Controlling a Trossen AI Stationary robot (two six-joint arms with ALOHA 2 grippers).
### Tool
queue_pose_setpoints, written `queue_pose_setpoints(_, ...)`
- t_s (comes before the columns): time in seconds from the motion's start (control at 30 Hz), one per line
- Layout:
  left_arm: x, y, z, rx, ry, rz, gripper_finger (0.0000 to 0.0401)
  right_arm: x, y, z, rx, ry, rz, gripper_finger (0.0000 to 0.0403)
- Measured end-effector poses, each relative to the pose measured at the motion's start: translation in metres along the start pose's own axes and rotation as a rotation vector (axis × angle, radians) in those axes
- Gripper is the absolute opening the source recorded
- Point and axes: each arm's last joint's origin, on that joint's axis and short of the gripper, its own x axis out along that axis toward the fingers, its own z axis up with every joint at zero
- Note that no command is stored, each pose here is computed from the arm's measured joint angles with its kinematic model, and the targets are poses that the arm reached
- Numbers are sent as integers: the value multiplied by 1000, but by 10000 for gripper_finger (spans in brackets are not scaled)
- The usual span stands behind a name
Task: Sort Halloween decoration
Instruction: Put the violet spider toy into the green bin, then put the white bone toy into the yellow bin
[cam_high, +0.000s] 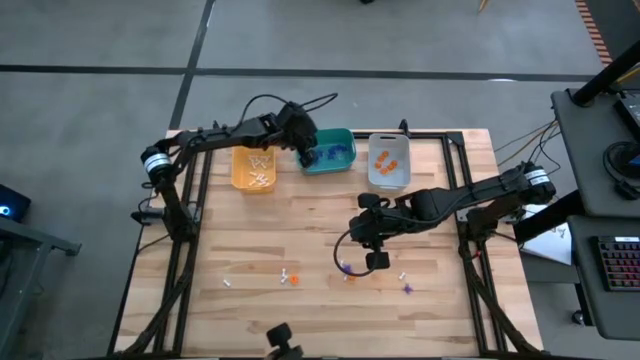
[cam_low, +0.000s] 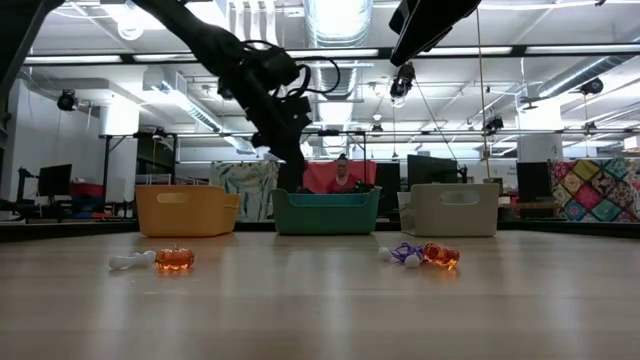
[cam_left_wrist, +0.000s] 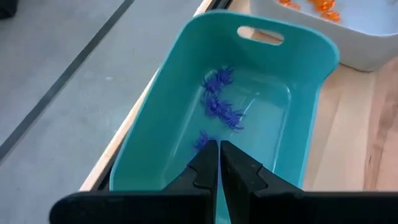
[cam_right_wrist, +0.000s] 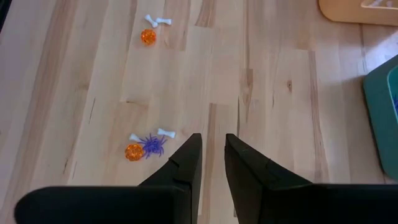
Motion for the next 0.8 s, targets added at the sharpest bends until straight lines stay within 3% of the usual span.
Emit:
queue_pose_setpoints(0.23, 2, -1, -9, -5, 51, -6, 29, 0, 0, 0, 6, 0, 0, 59)
queue_pose_setpoints(0.4, -5, -4, -9, 0, 65, -13, 56, 2, 0, -2, 88, 9, 0, 59)
queue_pose_setpoints(0.6, -38, -28, -1, 44, 7, -59, 59, 7, 0, -12, 264, 71, -11, 59)
queue_pose_setpoints(0.8, -90, -57, -3, 73, -133, -119, 50, 14, 0, -32, 434, 206, -58, 59)
